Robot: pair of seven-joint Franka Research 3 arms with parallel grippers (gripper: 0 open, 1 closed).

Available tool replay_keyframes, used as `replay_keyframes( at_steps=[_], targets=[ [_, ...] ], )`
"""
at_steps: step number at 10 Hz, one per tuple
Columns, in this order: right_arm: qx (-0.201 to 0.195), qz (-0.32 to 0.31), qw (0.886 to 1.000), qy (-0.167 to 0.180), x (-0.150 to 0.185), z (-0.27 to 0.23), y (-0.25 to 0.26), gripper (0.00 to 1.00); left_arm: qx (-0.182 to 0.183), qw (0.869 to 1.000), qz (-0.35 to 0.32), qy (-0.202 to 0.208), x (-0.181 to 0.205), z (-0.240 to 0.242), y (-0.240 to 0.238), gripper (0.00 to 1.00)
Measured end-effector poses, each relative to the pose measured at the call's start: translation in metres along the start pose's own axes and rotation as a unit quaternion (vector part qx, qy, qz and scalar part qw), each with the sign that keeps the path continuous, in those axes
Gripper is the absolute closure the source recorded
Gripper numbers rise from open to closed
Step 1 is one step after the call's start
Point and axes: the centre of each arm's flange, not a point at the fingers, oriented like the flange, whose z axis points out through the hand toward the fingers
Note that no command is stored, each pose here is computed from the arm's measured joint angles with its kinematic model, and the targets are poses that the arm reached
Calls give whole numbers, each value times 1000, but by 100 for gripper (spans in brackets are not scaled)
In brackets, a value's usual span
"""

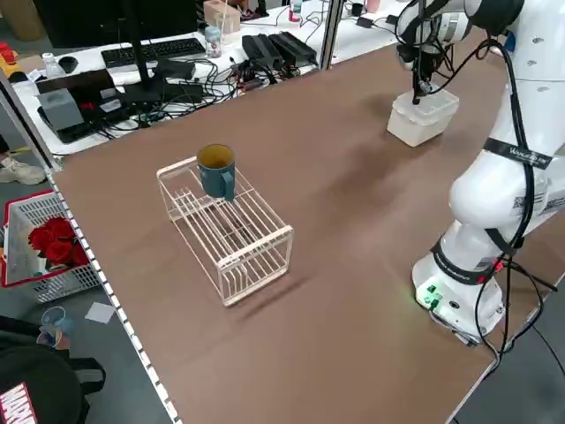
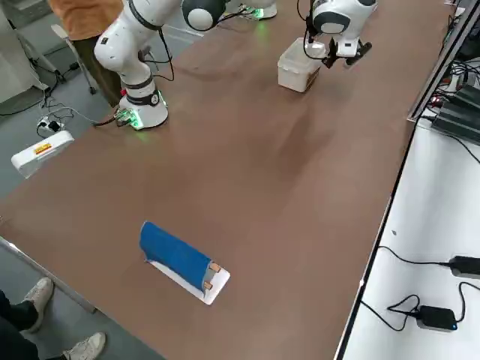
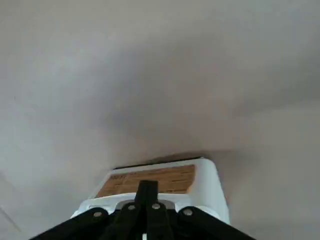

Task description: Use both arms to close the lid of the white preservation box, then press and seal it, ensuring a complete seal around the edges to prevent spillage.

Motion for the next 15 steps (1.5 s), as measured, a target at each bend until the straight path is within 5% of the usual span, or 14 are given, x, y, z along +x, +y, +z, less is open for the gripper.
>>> replay_keyframes(
  at_steps=[6,15],
  targets=[
    [-25,-58,998,6,-21,62,-22,99,-3,1000,-2,0,3,0,0,99],
    [-27,-58,998,1,-34,71,-32,99,-5,1000,-1,1,3,0,-1,99]
  ],
)
